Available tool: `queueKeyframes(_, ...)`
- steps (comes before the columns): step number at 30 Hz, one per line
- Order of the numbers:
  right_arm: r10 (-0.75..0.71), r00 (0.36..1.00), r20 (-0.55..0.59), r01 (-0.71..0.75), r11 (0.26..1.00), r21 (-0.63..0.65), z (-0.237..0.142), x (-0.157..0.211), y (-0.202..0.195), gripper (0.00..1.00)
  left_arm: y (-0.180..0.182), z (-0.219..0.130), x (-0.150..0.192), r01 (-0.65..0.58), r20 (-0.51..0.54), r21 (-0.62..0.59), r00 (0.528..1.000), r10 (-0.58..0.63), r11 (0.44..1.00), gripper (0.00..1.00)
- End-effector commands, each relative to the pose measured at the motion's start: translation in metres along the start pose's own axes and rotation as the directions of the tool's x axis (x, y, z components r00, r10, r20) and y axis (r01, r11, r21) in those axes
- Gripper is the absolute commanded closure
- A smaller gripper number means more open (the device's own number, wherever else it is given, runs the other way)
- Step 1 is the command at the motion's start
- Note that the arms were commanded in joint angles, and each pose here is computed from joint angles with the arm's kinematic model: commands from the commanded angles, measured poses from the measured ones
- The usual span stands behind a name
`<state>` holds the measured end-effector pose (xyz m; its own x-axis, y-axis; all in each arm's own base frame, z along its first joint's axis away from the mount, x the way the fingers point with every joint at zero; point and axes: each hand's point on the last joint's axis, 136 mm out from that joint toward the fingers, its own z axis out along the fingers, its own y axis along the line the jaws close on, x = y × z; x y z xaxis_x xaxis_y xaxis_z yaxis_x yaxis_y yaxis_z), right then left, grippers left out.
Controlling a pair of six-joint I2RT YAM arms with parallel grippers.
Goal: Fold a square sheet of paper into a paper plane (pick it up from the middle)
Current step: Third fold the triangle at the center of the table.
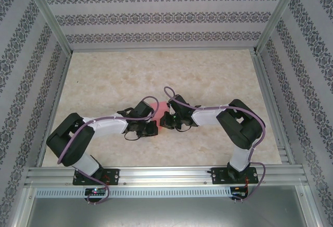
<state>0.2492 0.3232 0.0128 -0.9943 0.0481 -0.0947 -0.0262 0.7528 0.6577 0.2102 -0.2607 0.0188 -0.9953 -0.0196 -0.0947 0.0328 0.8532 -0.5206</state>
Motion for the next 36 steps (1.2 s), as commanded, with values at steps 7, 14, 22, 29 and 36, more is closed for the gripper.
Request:
queueKeyframes(7,-0.091,0.996,0.018,0.092,0.995,-0.045,-0.004,-0.005,0.014,0.93,0.016,0.006,0.001,0.026,0.009,-0.072,1.000,-0.026,0.997,0.94)
queueKeyframes(14,-0.136,0.990,0.038,0.138,0.988,-0.073,-0.015,-0.001,0.026,0.93,0.016,0.003,0.001,0.028,0.015,-0.070,1.000,-0.027,0.997,0.95)
queueKeyframes(22,-0.092,0.996,-0.018,0.092,0.996,-0.009,0.004,0.003,0.005,0.94,0.011,0.001,0.000,0.022,0.016,-0.057,1.000,-0.021,0.998,0.95)
queueKeyframes(29,-0.072,0.997,-0.038,0.073,0.997,0.024,0.010,0.005,-0.005,0.95,-0.009,-0.008,-0.015,-0.004,0.088,0.025,0.996,0.002,1.000,0.91)
queueKeyframes(36,-0.079,0.996,-0.036,0.080,0.997,0.024,0.008,0.004,-0.003,0.95,-0.004,-0.003,-0.020,0.001,0.106,-0.004,0.994,0.000,1.000,0.90)
